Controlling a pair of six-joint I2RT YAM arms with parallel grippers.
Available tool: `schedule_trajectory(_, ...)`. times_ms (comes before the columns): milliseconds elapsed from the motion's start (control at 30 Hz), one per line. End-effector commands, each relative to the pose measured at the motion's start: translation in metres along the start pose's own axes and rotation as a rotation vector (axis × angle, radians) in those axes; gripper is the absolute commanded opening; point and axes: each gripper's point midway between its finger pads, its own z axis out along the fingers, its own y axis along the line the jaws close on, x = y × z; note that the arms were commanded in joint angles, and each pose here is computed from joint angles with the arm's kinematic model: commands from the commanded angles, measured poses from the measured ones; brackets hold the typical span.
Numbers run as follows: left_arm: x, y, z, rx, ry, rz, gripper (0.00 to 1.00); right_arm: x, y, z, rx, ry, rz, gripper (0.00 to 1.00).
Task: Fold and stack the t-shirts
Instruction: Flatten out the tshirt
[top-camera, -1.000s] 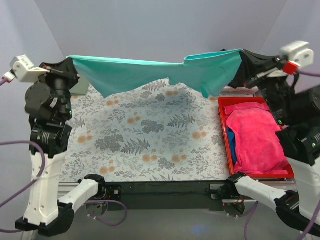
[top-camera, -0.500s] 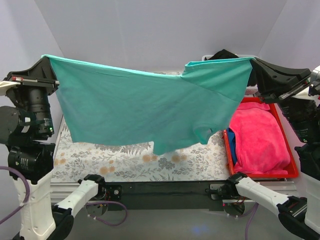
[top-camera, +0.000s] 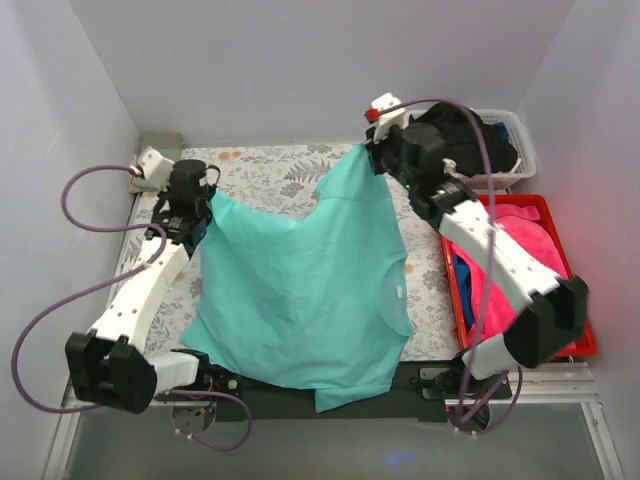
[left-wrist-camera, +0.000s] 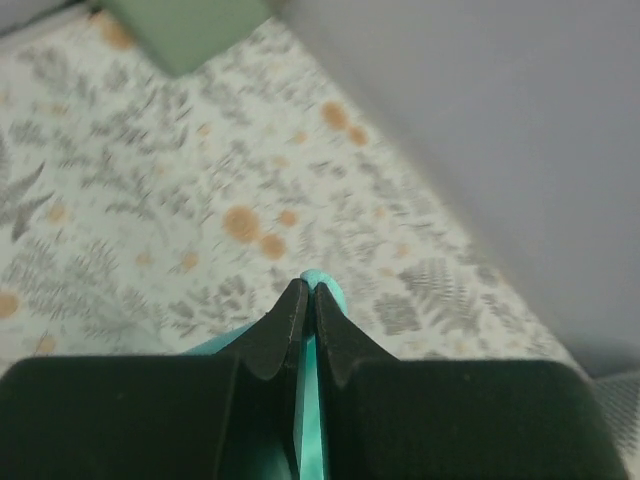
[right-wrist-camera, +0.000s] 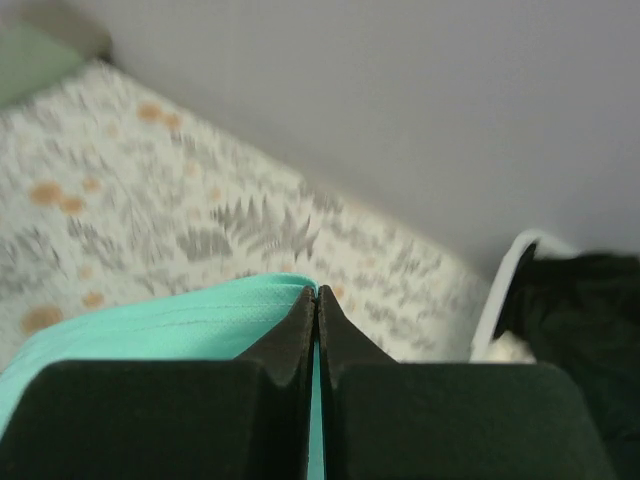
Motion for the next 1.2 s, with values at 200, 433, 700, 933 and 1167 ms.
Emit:
schedule_trajectory(200,0.100,0.078,0.100,-0.378,0.004,-0.129,0.00,0.165,-0.033,0.143,0.051,0.202,0.141,0.01)
schedule_trajectory(433,0.136,0.072,0.188,-0.402,0.100,-0.100,0.00,0.213,-0.068,0.205,0.095,0.236,0.188,0.01)
schedule_trajectory(700,0.139,0.065,0.259,-0.372,0.115,-0.059,0.00,0.226,-0.111,0.232,0.156,0.209,0.203,0.01)
schedule_trajectory(933,0.126,0.038,0.283,-0.263,0.119,-0.050,0.00,0.208,-0.126,0.242,0.131,0.146,0.209,0.01)
schedule_trajectory(1167,0.110,0.012,0.269,-0.125,0.126,-0.003,0.00,0.196,-0.122,0.227,0.119,0.146,0.209,0.01)
